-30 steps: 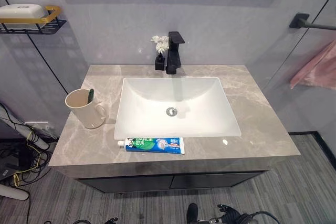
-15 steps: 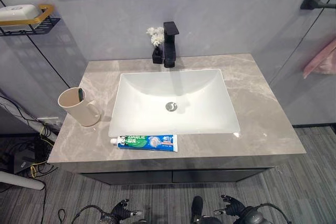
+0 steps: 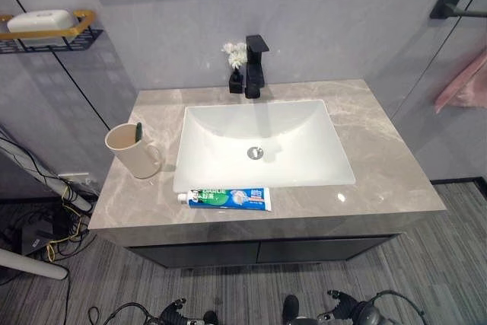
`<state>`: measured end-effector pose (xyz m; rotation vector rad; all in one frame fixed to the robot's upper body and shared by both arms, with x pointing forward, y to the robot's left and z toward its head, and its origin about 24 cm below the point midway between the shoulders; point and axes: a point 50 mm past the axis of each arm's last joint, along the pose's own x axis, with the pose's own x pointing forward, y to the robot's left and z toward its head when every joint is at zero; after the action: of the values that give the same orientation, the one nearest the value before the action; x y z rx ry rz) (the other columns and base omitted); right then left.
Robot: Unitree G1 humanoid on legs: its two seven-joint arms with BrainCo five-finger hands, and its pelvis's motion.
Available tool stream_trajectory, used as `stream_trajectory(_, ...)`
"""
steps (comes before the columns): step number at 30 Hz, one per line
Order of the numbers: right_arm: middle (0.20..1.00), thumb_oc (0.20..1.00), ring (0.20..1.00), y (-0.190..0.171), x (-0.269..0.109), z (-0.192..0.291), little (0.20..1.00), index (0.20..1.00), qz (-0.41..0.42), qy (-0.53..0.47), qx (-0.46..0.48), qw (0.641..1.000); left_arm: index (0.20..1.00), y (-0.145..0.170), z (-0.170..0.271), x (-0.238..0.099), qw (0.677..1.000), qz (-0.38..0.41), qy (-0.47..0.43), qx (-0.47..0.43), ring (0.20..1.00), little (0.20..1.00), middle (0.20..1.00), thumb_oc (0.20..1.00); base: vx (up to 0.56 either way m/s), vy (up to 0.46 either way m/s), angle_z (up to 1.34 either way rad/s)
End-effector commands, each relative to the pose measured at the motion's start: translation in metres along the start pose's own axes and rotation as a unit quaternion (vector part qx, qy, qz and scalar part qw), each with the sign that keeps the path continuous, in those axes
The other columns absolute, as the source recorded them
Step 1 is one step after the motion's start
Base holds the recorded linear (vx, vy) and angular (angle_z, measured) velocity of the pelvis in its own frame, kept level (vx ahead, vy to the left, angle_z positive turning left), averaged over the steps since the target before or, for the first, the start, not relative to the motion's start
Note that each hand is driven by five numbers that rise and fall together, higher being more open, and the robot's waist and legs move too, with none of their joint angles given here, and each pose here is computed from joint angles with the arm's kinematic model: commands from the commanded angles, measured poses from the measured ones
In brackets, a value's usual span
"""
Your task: Put brush and paste in cup on sink, flatten towel.
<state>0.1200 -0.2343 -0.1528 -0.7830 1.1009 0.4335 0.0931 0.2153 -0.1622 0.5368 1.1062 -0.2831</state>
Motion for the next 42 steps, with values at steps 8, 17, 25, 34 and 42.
stream_trajectory(8,1.0,1.0,1.0,-0.006,0.0,-0.006,1.0,1.0,-0.008,0.028,0.083,0.996,1.0,0.017,0.011,0.001,0.999,0.023,-0.029,-0.005,1.0,1.0,1.0,1.0,0.0,0.014,0.17)
stream_trajectory(17,1.0,1.0,1.0,-0.018,0.0,-0.008,1.0,1.0,-0.036,0.035,0.099,0.994,1.0,0.051,-0.021,-0.034,0.973,-0.026,-0.077,0.216,1.0,1.0,1.0,1.0,0.0,-0.016,0.15)
stream_trajectory(25,1.0,1.0,1.0,-0.023,-0.001,-0.009,1.0,1.0,-0.044,0.034,0.114,0.992,1.0,0.122,0.007,-0.084,0.888,0.022,-0.143,0.436,1.0,1.0,1.0,1.0,0.01,-0.018,0.1)
stream_trajectory(34,1.0,1.0,1.0,-0.014,-0.001,-0.012,1.0,1.0,-0.025,0.041,0.125,0.991,1.0,0.158,0.081,-0.157,0.82,0.149,-0.288,0.472,1.0,1.0,1.0,1.0,0.01,-0.007,0.07)
stream_trajectory(42,1.0,1.0,1.0,-0.007,-0.003,-0.022,1.0,1.0,-0.01,0.062,0.168,0.984,1.0,0.167,0.123,-0.178,0.804,0.238,-0.396,0.374,1.0,1.0,1.0,1.0,0.01,0.004,-0.05)
